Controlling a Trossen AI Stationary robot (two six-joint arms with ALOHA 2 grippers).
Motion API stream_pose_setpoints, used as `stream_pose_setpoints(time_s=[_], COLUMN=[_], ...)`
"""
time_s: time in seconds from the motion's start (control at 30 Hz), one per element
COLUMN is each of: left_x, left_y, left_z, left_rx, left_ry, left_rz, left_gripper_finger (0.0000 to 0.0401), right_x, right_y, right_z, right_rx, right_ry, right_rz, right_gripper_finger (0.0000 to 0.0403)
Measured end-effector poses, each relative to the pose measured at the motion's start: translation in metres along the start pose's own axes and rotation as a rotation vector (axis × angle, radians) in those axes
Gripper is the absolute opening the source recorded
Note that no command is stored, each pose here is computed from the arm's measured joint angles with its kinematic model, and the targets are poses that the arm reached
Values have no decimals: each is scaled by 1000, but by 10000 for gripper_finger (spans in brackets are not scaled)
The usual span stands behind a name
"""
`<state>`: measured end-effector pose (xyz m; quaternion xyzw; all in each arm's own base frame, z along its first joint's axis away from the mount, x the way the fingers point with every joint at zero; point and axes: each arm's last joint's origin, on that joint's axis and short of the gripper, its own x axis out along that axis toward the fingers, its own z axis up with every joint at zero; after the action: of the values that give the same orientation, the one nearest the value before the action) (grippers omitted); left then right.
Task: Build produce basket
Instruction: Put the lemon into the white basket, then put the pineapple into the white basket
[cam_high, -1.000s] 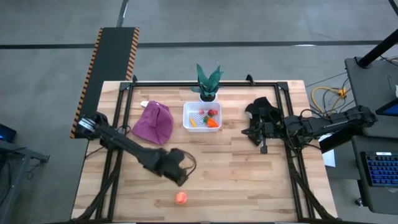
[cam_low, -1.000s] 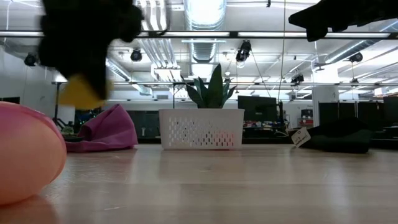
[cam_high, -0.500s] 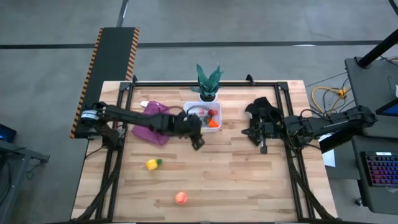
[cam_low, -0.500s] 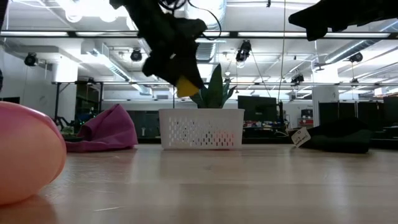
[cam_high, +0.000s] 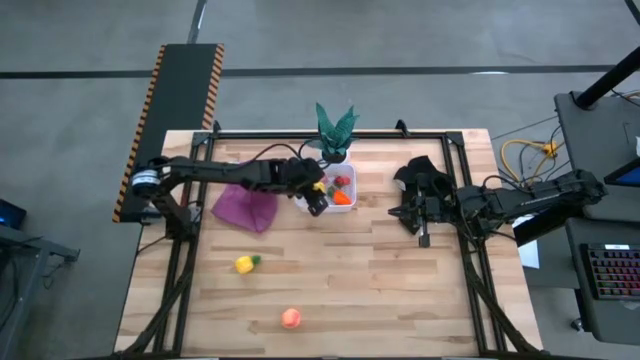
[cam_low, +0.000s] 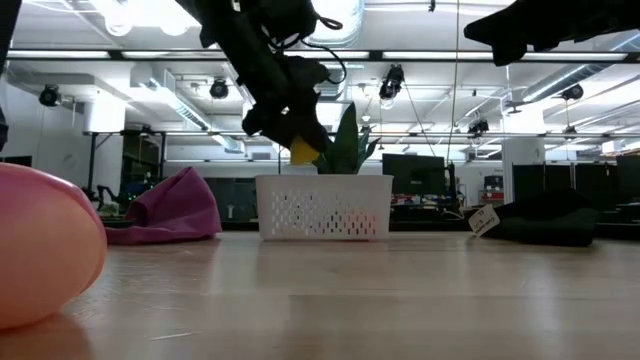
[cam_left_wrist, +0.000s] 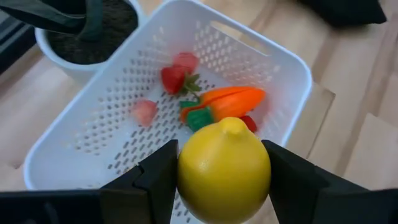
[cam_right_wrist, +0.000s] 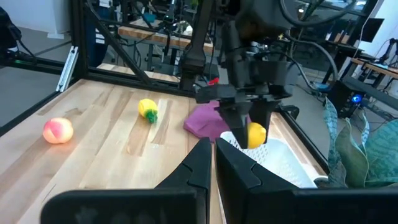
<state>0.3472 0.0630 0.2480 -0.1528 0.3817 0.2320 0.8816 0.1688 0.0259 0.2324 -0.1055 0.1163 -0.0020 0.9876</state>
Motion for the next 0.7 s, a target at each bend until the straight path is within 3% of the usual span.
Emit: stream_pose_setpoints(time_s=[0.37, 0.57, 0.7], left_x=[30, 31, 26], left_y=[-1, -1, -1], left_z=[-11, -11, -9], left_rx=[11, 10, 6], left_ry=[74, 74, 60], left_rz=[28, 28, 23], left_gripper_finger=[186, 253, 271], right_x=[0, 0, 0], right_y=[0, 0, 0], right_z=[0, 0, 0], right_rx=[-2, -2, -2], right_ry=[1, 1, 1], right_rz=[-1, -1, -1], right_gripper_finger=[13, 13, 13])
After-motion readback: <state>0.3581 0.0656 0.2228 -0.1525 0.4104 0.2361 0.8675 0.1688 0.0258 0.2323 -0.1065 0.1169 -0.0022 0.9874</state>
